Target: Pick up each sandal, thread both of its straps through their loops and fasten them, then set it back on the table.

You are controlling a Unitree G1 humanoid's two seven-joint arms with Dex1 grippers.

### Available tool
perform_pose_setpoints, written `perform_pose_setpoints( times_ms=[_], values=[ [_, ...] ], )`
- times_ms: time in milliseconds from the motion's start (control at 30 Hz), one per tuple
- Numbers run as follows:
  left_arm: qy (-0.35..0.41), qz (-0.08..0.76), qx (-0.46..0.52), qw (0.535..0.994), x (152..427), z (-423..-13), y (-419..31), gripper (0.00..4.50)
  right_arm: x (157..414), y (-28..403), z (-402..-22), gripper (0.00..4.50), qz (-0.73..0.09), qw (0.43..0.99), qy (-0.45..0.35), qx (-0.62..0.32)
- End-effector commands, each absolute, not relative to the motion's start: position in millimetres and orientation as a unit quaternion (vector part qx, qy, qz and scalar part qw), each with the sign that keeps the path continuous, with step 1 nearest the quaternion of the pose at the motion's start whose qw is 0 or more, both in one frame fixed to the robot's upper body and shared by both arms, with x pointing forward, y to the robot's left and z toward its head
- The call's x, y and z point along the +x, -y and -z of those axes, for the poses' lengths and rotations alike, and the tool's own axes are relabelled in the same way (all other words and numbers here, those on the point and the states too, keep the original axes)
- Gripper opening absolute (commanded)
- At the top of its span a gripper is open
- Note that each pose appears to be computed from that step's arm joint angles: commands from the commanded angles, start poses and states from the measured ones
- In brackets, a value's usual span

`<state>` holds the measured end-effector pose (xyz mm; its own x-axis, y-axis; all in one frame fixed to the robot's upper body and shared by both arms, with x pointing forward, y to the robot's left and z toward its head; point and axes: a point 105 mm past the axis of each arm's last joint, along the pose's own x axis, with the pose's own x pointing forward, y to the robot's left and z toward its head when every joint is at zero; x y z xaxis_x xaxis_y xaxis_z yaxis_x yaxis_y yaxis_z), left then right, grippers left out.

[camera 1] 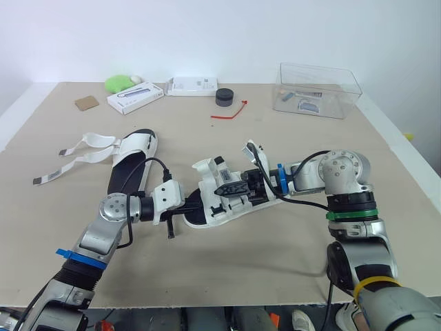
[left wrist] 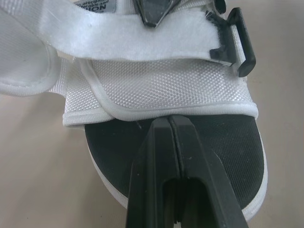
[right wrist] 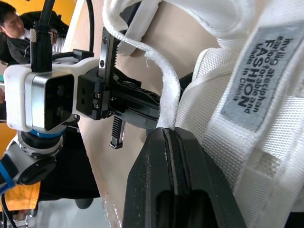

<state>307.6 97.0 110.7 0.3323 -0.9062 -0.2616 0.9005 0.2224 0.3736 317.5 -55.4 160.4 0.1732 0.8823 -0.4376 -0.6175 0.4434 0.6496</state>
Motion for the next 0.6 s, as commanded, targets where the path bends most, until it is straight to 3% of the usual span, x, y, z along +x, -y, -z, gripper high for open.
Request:
perform_pose_setpoints(
  times_ms=[33,233,600],
  values=[
    [-0.010,0.578,0.239,0.781,305.9,-103.8,-100.1,0.00,311.6,53.9,-163.9,0.09,-0.513,0.746,-0.397,0.149],
    [-0.009,0.577,0.239,0.781,306.6,-103.7,-99.4,0.00,306.1,49.4,-179.5,0.09,-0.539,0.741,-0.375,0.143],
    [-0.007,0.580,0.239,0.779,306.0,-102.6,-96.4,0.00,298.7,55.5,-168.0,0.09,-0.526,0.760,-0.369,0.097]
  ],
)
